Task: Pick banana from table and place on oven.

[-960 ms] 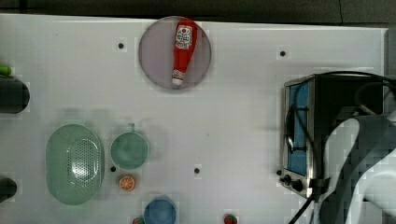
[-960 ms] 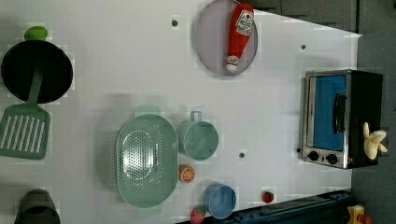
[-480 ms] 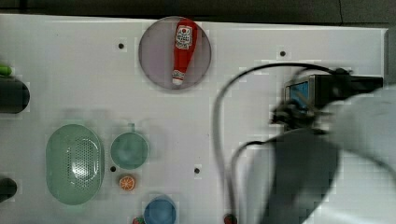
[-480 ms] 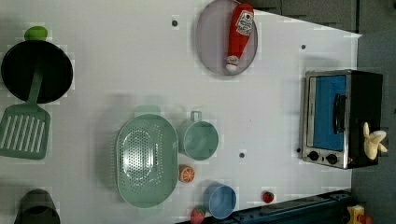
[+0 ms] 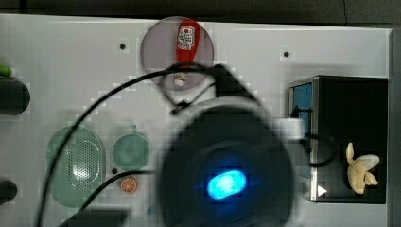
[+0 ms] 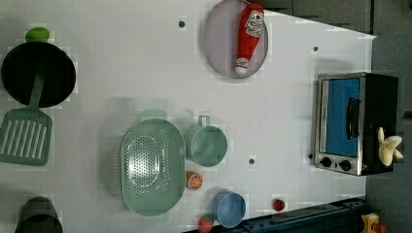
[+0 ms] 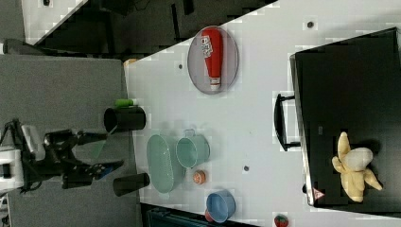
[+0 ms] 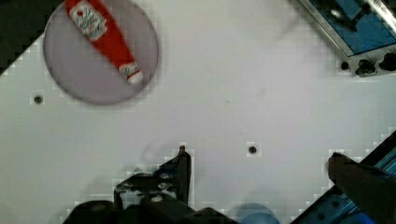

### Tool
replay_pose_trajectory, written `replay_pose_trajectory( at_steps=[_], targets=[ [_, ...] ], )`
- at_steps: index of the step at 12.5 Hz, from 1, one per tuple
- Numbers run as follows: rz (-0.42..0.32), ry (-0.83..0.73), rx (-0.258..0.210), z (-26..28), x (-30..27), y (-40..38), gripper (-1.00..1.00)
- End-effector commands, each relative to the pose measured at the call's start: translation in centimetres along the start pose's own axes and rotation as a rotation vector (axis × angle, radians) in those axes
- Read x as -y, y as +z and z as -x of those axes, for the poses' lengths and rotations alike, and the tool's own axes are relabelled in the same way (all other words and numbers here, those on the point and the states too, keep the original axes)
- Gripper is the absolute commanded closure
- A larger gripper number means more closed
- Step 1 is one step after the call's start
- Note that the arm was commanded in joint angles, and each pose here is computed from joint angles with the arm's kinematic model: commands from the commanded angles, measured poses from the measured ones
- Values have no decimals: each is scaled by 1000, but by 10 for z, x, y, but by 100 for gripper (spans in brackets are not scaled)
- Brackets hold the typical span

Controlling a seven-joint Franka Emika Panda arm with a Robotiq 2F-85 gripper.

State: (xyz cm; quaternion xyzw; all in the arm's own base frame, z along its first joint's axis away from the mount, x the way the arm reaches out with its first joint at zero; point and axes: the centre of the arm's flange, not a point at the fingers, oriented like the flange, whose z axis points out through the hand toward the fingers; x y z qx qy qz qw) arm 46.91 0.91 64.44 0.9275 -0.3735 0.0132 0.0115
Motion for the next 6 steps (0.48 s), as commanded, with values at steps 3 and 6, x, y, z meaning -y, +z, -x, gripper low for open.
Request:
replay_pose_trajectory(
  at_steps=[3,6],
  targets=[
    [30,134,21,-9,-24,6,-100],
    [35,134,25,-10,-23,9,-100]
  ],
)
